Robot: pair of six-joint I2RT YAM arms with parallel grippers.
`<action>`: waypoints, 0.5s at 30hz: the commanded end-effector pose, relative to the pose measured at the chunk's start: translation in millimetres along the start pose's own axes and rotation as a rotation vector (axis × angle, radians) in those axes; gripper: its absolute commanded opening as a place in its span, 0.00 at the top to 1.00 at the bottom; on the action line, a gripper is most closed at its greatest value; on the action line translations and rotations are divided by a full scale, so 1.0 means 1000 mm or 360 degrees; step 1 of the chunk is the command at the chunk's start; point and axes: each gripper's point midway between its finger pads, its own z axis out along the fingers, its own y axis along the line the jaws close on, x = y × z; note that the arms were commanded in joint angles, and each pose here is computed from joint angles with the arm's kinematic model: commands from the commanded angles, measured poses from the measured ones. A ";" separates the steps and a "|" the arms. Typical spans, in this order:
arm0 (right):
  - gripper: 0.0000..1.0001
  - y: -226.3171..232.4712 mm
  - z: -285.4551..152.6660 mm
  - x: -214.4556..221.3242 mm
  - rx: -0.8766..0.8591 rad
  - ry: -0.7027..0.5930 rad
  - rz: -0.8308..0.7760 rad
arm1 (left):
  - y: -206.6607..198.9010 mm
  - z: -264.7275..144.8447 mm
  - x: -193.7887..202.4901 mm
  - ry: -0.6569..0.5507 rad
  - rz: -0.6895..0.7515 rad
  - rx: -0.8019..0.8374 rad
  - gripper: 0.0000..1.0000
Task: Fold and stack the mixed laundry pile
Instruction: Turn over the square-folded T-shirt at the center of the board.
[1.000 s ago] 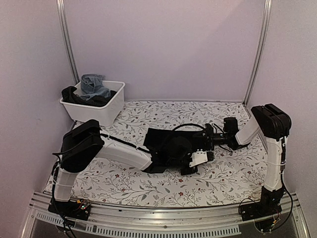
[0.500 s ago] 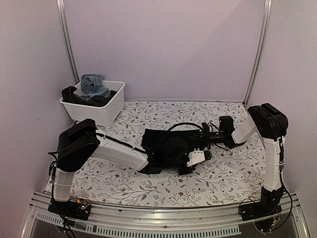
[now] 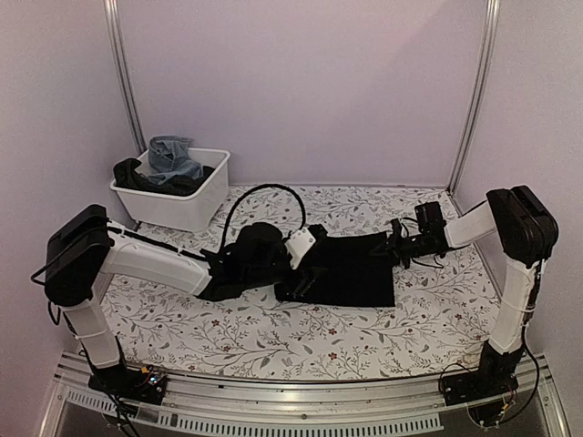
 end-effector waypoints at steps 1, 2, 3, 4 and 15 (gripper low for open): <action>1.00 0.001 -0.050 -0.037 0.0242 -0.0209 -0.0242 | 0.036 -0.022 -0.002 -0.0073 -0.0272 -0.0110 0.34; 1.00 -0.006 -0.059 -0.039 0.0306 -0.0221 -0.0227 | 0.043 -0.025 -0.001 -0.0071 -0.0300 -0.0137 0.34; 1.00 -0.007 -0.070 -0.045 0.0345 -0.0252 -0.0262 | 0.051 -0.027 0.002 -0.0063 -0.0319 -0.0167 0.34; 1.00 -0.010 -0.080 -0.049 0.0397 -0.0283 -0.0278 | 0.057 -0.029 0.004 -0.0058 -0.0330 -0.0194 0.34; 1.00 0.039 -0.211 -0.101 0.0913 -0.0754 -0.0583 | 0.086 -0.039 0.012 -0.0034 -0.0370 -0.0306 0.34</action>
